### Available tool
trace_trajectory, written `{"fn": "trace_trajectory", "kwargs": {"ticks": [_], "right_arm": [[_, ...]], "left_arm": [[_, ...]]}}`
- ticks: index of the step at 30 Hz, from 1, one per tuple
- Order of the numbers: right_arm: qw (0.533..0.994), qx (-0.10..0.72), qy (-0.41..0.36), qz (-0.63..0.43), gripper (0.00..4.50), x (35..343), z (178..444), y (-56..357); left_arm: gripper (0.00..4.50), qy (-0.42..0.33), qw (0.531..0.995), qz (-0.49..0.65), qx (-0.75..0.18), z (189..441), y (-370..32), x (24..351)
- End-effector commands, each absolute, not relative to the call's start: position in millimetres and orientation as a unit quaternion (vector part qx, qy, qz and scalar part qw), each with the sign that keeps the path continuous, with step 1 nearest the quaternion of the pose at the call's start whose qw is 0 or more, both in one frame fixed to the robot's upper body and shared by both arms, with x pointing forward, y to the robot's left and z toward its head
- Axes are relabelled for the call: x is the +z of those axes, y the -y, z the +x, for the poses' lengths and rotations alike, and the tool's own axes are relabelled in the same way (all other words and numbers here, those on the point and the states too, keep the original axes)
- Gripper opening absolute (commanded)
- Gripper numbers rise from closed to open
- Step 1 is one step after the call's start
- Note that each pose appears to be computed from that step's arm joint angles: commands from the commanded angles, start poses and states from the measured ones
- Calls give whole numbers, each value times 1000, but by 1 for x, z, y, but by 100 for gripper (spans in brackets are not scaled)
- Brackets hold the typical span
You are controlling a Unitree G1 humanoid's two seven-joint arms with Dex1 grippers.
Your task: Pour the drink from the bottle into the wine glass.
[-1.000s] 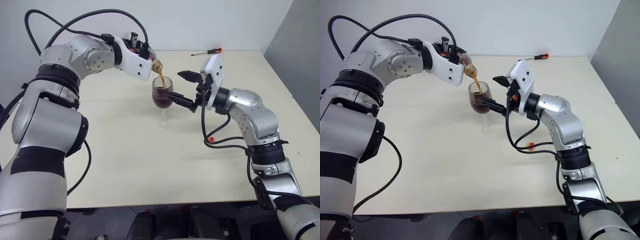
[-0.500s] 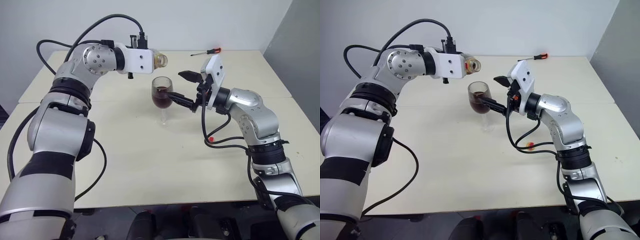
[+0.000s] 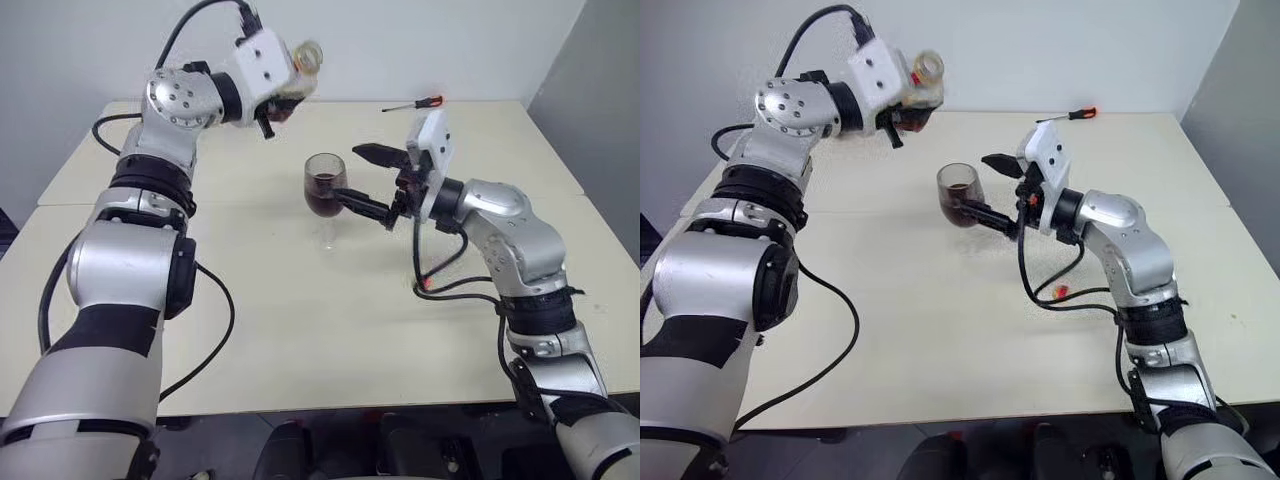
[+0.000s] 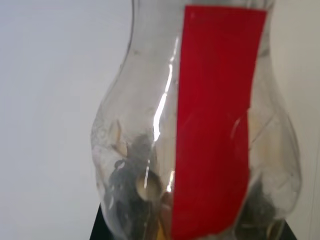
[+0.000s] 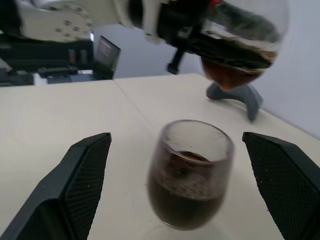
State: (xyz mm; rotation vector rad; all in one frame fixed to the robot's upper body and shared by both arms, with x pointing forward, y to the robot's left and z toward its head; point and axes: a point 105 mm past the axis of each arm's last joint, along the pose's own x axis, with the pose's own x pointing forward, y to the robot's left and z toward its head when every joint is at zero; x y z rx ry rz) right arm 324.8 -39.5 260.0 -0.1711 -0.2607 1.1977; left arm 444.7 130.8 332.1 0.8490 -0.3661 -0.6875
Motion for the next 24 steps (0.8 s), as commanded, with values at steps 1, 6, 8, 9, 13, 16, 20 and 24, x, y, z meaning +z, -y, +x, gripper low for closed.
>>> {"fn": "trace_trajectory", "kwargs": {"ticks": [1, 6, 8, 9, 13, 16, 20, 24], "right_arm": [[788, 593, 148, -71, 450, 273, 290, 45], [790, 599, 124, -36, 450, 258, 256, 48], [801, 587, 115, -20, 450, 252, 250, 48], [804, 584, 111, -15, 450, 250, 248, 48], [826, 553, 104, 1, 450, 245, 248, 51], [838, 536, 103, 10, 450, 243, 250, 52], [853, 513, 97, 13, 450, 236, 251, 53], [868, 487, 90, 19, 450, 230, 257, 57]], "left_arm": [[106, 191, 869, 324, -321, 438, -141, 339], [106, 181, 921, 259, -230, 420, -182, 327], [106, 176, 938, 231, -189, 412, -198, 323], [106, 174, 944, 221, -174, 409, -204, 321], [106, 158, 969, 151, -114, 396, -235, 298], [106, 151, 981, 105, -69, 390, -257, 280], [106, 140, 988, 49, -30, 387, -273, 246], [106, 122, 992, -10, -20, 392, -278, 216]]}}
